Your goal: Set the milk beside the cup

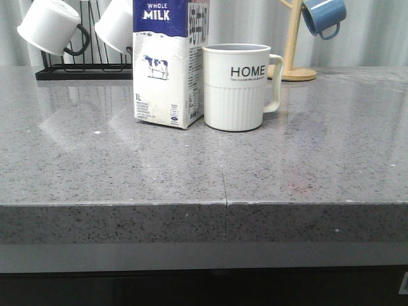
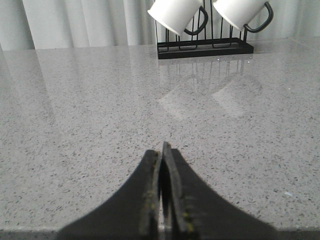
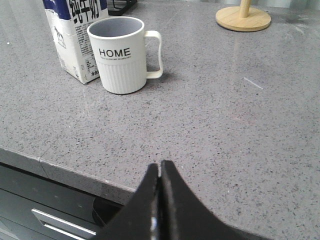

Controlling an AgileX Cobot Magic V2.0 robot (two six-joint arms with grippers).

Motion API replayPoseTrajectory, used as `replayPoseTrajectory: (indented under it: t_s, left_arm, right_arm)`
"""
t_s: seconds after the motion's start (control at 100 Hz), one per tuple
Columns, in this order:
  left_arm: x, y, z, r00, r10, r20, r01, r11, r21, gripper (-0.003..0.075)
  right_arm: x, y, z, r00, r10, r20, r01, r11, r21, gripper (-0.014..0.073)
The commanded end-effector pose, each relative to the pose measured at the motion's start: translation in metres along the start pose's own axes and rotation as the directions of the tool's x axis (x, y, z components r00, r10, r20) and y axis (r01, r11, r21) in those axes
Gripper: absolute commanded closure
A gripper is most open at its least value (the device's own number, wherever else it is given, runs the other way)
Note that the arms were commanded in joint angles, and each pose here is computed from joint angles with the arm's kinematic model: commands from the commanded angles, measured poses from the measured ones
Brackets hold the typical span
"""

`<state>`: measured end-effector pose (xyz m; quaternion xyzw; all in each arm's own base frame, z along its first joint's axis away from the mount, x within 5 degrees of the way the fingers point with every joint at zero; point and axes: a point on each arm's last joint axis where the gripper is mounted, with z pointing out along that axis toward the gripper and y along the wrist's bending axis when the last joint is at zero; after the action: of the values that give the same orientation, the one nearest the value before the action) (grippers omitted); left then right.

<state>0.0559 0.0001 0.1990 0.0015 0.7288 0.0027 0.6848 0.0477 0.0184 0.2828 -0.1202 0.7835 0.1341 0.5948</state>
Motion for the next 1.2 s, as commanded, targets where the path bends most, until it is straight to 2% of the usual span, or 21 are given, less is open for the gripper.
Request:
replayPoseTrajectory:
  t_s: [0.0, 0.92, 1.04, 1.19]
  left_arm:
    - [0.005, 0.0, 0.0, 0.997, -0.008, 0.071, 0.008, 1.0, -0.001, 0.0741]
    - [0.005, 0.0, 0.0, 0.997, -0.008, 0.073, 0.008, 1.0, -0.001, 0.0741]
    - [0.005, 0.0, 0.0, 0.997, -0.008, 0.073, 0.008, 1.0, -0.001, 0.0741]
    - [0.005, 0.0, 0.0, 0.997, -0.008, 0.073, 0.008, 1.0, -0.001, 0.0741]
  right_arm:
    - [-0.014, 0.001, -0.003, 0.996, -0.003, 0.085, 0.003, 1.0, -0.008, 0.0634]
    - [-0.013, 0.0, -0.001, 0.996, -0.021, 0.092, 0.021, 1.0, 0.002, 0.0634]
    - [-0.009, -0.004, 0.006, 0.984, -0.071, 0.162, 0.06, 0.996, 0.071, 0.0634]
    - [0.005, -0.014, 0.016, 0.963, -0.081, 0.259, 0.028, 0.979, 0.201, 0.0634]
